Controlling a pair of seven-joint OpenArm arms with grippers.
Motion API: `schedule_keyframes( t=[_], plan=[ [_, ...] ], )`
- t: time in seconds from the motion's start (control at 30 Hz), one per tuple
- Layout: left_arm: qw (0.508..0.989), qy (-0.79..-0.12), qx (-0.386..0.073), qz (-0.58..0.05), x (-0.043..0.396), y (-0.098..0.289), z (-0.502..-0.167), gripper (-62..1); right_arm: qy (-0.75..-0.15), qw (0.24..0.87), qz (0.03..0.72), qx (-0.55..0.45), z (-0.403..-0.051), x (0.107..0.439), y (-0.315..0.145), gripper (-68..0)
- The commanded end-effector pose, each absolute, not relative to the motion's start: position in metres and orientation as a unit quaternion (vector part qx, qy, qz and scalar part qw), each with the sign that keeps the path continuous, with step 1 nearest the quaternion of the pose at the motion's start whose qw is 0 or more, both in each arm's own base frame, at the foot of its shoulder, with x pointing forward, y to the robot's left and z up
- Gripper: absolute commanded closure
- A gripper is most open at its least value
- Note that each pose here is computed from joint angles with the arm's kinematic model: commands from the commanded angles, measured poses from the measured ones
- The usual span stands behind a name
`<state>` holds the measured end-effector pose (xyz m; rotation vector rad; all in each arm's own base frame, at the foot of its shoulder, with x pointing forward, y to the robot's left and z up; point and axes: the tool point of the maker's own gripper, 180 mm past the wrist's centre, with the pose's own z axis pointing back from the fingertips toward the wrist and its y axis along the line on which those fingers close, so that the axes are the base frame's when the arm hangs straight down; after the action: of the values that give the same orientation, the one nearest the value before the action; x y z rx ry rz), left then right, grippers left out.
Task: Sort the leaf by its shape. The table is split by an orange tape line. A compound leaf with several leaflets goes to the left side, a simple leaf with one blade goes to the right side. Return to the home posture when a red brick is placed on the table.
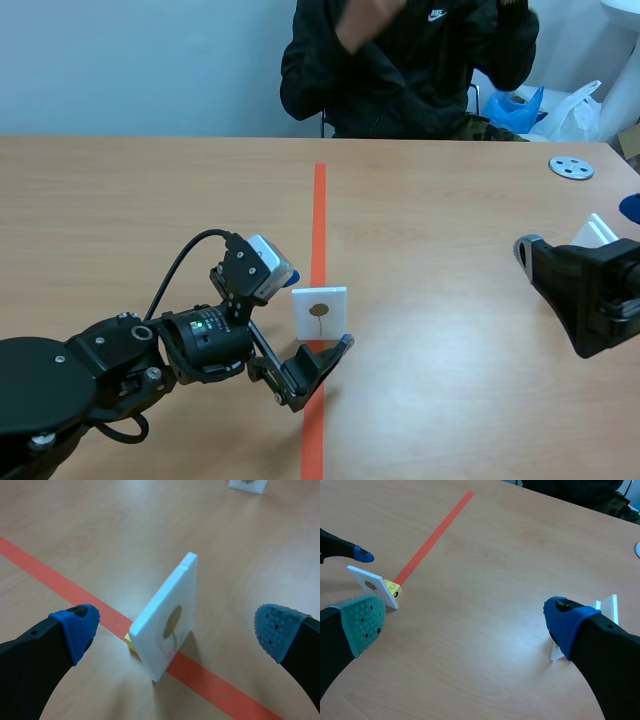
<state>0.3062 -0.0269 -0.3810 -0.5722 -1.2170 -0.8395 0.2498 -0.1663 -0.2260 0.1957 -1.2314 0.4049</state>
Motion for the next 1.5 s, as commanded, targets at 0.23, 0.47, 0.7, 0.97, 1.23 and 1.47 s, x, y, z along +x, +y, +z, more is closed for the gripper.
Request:
schedule_keyframes(
  t=[0.23,0.47,0.7,0.97,1.23,1.47],
  plan=[
    [0.693,-0.565,-0.254,-0.370,0.318,-0.041,-0.372,-62.3,-0.584,0.785,0.185,0.089,-0.219,0.253,-0.168,-67.9],
    [0.695,-0.564,-0.254,-0.367,0.318,-0.045,-0.373,-62.3,-0.584,0.785,0.185,0.090,-0.219,0.253,-0.168,-67.9],
    [0.695,-0.563,-0.254,-0.367,0.317,-0.045,-0.373,-50.4,-0.584,0.785,0.185,0.090,-0.219,0.253,-0.168,-67.9],
    [0.709,-0.546,-0.245,-0.373,0.316,-0.043,-0.382,-23.6,-0.586,0.784,0.181,0.095,-0.218,0.253,-0.167,-67.9],
    [0.711,-0.544,-0.241,-0.375,0.317,-0.039,-0.384,-5.3,-0.587,0.783,0.178,0.099,-0.217,0.253,-0.167,-67.9],
    [0.719,-0.539,-0.241,-0.366,0.320,-0.034,-0.381,-5.3,-0.587,0.783,0.178,0.099,-0.217,0.253,-0.167,-67.9]
  ],
)
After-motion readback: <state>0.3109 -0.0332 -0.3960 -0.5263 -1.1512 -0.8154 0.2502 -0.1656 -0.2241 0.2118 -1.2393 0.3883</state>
